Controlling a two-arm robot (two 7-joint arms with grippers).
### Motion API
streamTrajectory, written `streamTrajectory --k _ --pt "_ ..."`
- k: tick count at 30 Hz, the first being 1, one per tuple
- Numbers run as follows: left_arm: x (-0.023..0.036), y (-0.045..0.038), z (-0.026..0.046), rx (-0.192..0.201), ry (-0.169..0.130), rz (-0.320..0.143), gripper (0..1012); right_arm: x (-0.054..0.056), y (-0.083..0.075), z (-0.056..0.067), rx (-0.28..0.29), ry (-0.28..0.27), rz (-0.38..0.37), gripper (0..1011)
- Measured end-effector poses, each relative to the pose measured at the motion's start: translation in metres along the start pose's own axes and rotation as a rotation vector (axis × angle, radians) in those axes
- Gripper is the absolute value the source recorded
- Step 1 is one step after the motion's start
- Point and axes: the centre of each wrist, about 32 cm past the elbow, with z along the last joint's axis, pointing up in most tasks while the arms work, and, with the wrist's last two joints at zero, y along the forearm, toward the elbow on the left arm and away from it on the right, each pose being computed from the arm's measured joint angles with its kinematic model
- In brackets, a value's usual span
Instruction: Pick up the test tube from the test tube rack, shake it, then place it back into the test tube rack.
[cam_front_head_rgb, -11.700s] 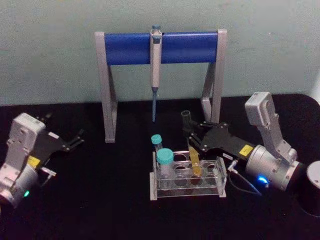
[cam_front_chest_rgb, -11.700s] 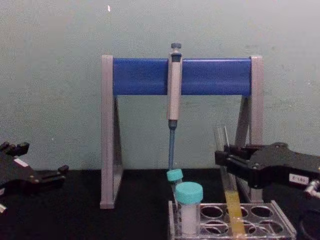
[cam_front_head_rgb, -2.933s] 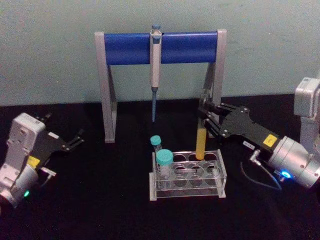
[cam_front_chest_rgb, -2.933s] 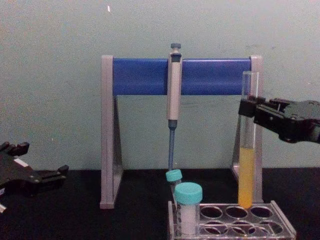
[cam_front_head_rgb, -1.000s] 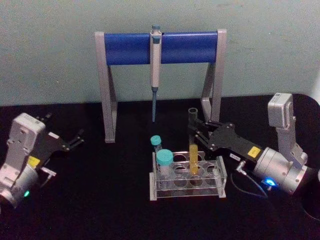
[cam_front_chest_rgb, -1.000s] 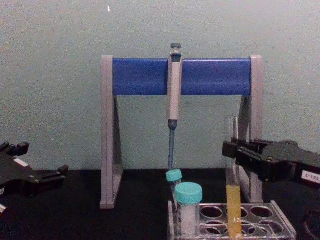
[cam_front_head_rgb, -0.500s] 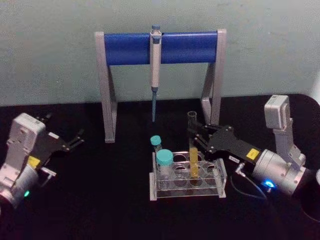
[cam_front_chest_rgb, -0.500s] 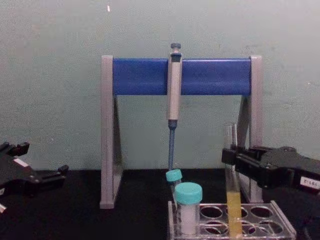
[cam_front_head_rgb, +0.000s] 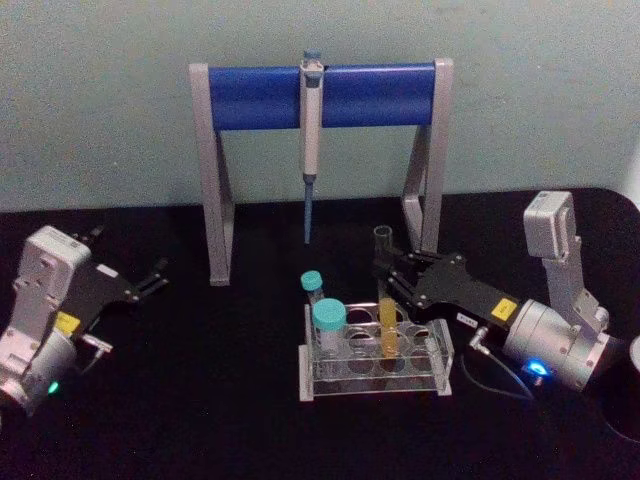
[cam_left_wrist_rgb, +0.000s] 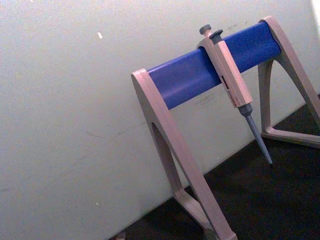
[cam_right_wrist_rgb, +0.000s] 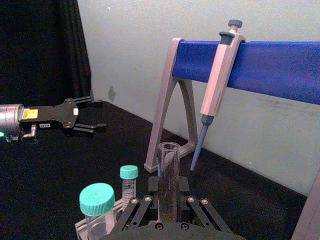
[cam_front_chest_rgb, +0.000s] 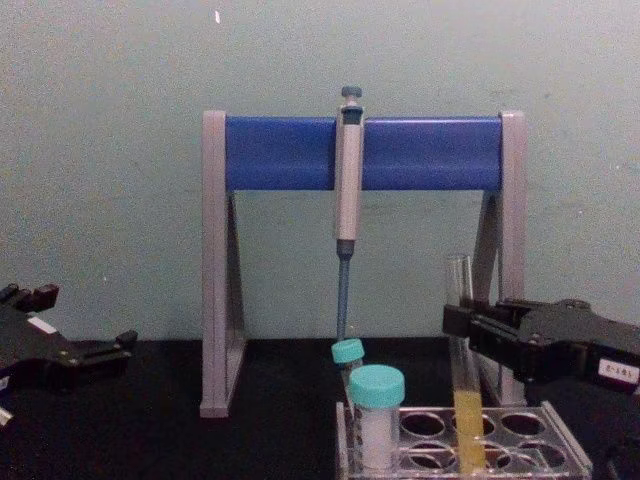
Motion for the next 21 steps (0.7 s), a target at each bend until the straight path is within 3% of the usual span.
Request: streamTrajectory --k 21 --pt "0.0 0.0 0.0 0.0 0.0 0.0 1001 0.0001 -0.0005 0.0002 0.0 -0.002 -0.005 229"
